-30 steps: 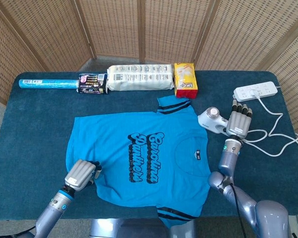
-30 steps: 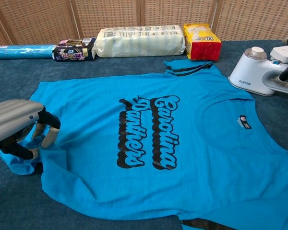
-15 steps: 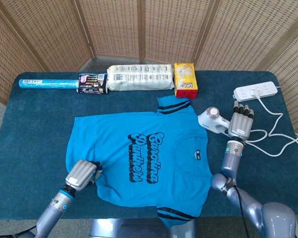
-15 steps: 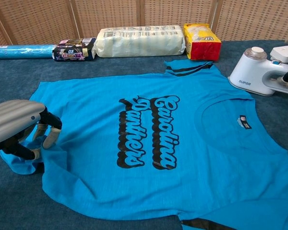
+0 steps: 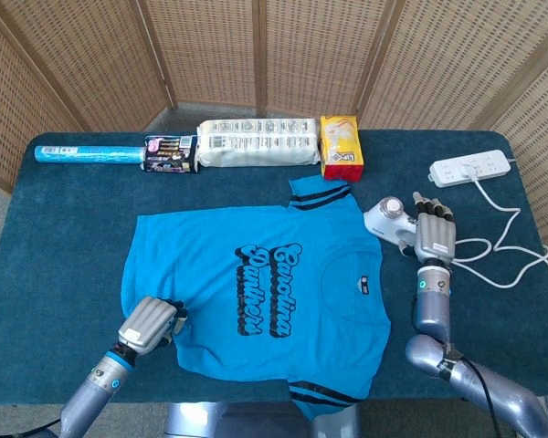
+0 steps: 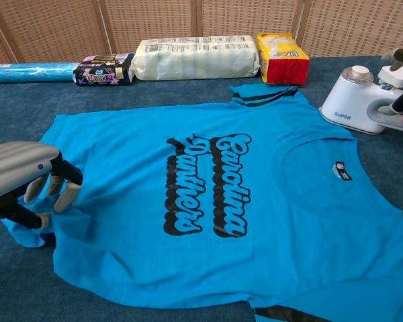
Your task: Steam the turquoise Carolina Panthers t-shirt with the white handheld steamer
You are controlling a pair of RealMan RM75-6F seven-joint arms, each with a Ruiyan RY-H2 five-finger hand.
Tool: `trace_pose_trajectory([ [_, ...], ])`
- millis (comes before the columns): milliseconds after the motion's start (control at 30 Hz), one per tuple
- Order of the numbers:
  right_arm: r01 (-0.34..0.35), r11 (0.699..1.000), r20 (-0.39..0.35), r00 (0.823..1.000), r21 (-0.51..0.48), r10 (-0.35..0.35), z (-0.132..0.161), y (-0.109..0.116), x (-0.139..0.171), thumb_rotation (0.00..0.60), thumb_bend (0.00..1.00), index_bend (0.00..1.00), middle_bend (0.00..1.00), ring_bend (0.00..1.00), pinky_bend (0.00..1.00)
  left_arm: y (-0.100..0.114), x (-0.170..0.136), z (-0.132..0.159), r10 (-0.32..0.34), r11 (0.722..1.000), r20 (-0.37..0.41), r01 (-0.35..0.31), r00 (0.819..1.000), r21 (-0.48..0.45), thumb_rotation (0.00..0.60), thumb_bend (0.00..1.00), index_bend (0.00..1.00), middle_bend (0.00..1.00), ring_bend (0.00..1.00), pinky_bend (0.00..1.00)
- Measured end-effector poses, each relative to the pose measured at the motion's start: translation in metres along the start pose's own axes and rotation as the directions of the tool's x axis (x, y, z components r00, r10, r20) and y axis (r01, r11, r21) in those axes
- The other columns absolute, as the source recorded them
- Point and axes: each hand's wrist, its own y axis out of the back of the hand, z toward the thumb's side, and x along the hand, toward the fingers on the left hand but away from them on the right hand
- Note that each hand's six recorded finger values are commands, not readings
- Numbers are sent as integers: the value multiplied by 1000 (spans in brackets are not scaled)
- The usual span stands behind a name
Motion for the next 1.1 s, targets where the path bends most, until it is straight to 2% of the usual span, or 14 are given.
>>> trace_pose_trajectory([
  [67,-14,1000,-18,1000,-5,14,-2,7,6,600,332,0,130,74,45,1,-3,-1,-21,1000,-5,21,1000,9,600,272,555,625,496,549],
  [167,-27,1000,-31,999,-9,27,-8,16,14,600,332,0,130,74,44,4,-8,-2,-47,999,-16,47,999,19,600,202,427,567,442,520],
  [267,-32,999,-36,999,-24,31,-15,22,20,600,332,0,130,74,44,8,-14,-4,-67,997,-34,68,997,24,600,162,340,517,399,503],
  [333,-31,999,-38,999,-36,29,-18,26,23,600,332,0,130,74,44,12,-18,-6,-70,997,-45,72,997,25,600,157,315,499,384,496],
  [600,-1,996,-62,998,-88,-5,-28,40,37,600,331,0,155,95,59,39,-35,-25,0,1000,-119,3,993,27,600,156,310,493,377,493],
  [800,27,993,-76,996,-117,-36,-37,44,46,600,330,18,195,139,100,59,-54,-50,59,998,-201,-56,978,17,600,157,309,493,377,493],
  [933,49,990,-83,995,-134,-60,-43,46,53,600,329,101,252,192,153,69,-69,-69,90,996,-260,-90,962,10,600,156,309,493,377,493],
  [1100,84,984,-74,993,-157,-97,-59,46,63,600,329,211,337,280,244,78,-94,-100,122,992,-357,-125,926,15,600,156,309,493,377,494],
])
